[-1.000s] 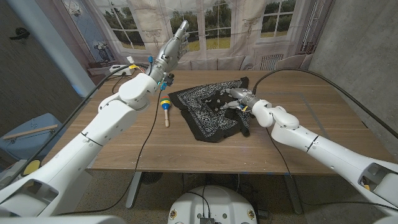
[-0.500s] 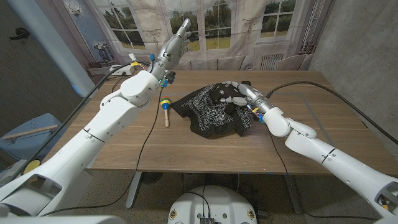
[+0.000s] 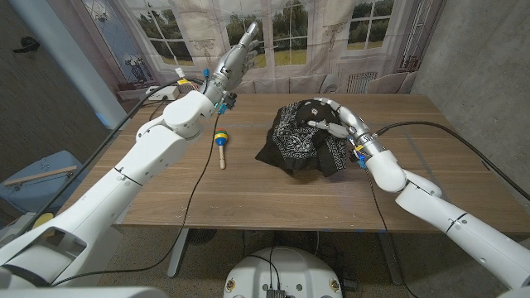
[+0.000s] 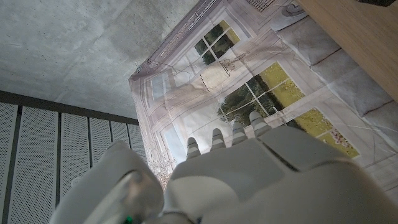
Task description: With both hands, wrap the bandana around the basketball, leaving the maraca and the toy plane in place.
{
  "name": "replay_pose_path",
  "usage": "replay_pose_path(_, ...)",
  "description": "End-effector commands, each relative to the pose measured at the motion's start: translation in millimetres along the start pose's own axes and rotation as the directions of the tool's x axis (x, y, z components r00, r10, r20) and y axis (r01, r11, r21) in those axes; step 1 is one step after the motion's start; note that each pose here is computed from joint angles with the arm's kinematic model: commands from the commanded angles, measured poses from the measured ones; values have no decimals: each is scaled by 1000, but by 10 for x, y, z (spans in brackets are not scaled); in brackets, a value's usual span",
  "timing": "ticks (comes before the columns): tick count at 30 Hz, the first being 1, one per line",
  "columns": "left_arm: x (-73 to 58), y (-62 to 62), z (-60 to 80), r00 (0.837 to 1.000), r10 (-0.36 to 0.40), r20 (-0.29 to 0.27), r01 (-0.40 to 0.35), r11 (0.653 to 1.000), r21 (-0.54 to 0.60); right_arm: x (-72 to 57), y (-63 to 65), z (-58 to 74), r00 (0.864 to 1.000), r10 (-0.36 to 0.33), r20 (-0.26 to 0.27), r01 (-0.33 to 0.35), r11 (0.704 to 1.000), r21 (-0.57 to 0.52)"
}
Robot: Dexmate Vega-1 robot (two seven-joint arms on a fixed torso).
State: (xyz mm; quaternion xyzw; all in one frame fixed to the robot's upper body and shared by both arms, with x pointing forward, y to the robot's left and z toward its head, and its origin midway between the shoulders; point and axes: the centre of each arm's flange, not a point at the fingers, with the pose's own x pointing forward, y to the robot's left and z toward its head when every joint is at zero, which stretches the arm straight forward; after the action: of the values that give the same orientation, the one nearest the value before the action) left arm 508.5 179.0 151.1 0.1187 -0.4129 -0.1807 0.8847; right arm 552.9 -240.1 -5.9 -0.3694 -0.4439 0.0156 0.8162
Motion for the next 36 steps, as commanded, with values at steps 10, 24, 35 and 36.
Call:
replay_pose_path(10,-140,-83,183,999,27,29,-27,1000,7,162,-233,458,987,6,158,5,998,-64)
replay_pose_path(24,-217,-56,172,998,49,30,-49,999,1,483,342,599,956,172,237,-176,984,-2)
replay_pose_path(35,-145,28,56,999,47,15,-47,999,-16,486,695,593,956,160,245,-165,986,-1)
replay_pose_path(36,-135,34,45,999,46,13,-46,999,-16,495,728,571,956,171,239,-182,983,26)
